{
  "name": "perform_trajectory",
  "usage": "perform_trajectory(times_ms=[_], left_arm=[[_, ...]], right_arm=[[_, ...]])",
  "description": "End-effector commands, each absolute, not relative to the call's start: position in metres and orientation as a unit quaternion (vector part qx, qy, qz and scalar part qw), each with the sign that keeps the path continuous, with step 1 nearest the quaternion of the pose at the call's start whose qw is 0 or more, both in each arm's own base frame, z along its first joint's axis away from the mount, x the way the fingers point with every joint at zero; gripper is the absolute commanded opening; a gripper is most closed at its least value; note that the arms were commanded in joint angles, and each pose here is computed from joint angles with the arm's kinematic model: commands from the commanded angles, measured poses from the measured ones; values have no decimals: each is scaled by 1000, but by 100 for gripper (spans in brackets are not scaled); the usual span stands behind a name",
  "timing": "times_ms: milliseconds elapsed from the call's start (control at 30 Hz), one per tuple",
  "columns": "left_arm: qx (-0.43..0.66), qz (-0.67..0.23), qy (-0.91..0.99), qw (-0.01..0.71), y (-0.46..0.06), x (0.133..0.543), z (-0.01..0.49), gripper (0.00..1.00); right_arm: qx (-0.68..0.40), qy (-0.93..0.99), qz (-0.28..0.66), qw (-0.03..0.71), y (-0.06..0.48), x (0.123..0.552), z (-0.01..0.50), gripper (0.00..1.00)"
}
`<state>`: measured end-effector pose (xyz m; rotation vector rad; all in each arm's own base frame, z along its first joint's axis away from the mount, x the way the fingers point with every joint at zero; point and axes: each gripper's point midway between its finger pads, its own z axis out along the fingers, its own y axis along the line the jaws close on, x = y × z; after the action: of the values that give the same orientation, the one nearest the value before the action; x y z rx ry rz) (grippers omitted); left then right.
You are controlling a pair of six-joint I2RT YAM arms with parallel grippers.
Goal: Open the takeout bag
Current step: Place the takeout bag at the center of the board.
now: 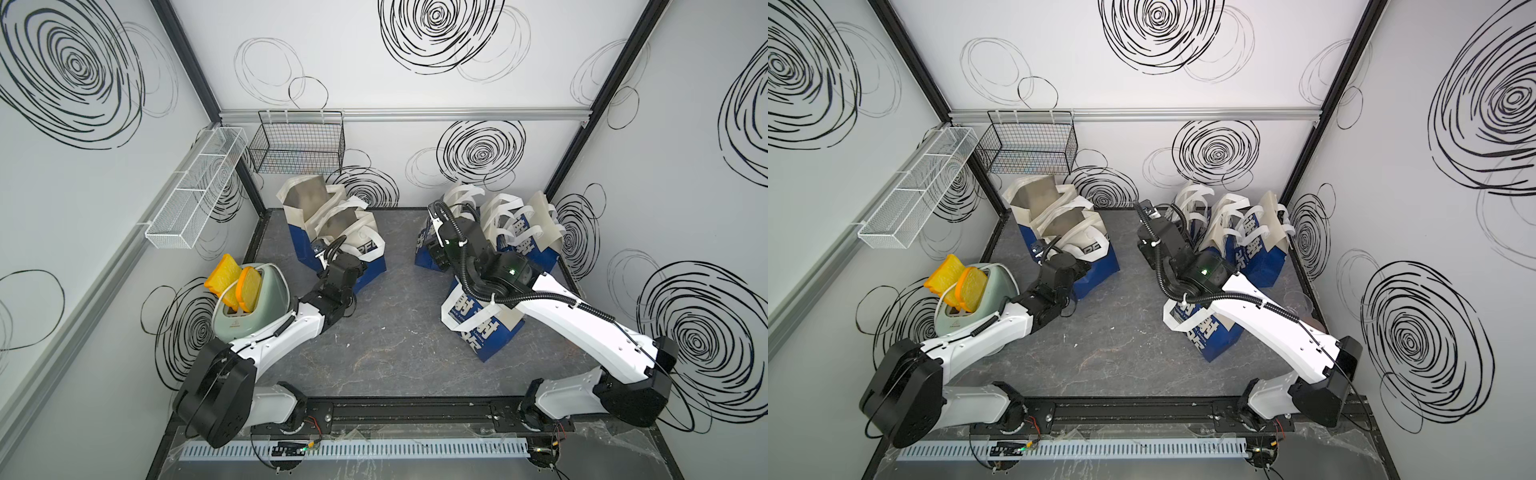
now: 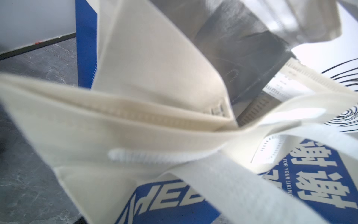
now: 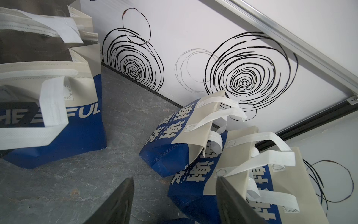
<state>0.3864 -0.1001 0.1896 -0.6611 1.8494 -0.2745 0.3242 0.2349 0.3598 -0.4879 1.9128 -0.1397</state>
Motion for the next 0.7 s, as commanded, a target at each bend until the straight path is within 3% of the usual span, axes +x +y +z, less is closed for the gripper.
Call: perform_trajectory(times_ms=[0, 667], left_arm=[[-266, -130, 782, 548, -104, 385, 201, 88], [-260, -158, 796, 523, -74, 297, 176, 84]], right_arm=[[-206, 806, -55, 552, 229, 321, 365, 70], [-166, 825, -10, 540, 226, 302, 359, 70]])
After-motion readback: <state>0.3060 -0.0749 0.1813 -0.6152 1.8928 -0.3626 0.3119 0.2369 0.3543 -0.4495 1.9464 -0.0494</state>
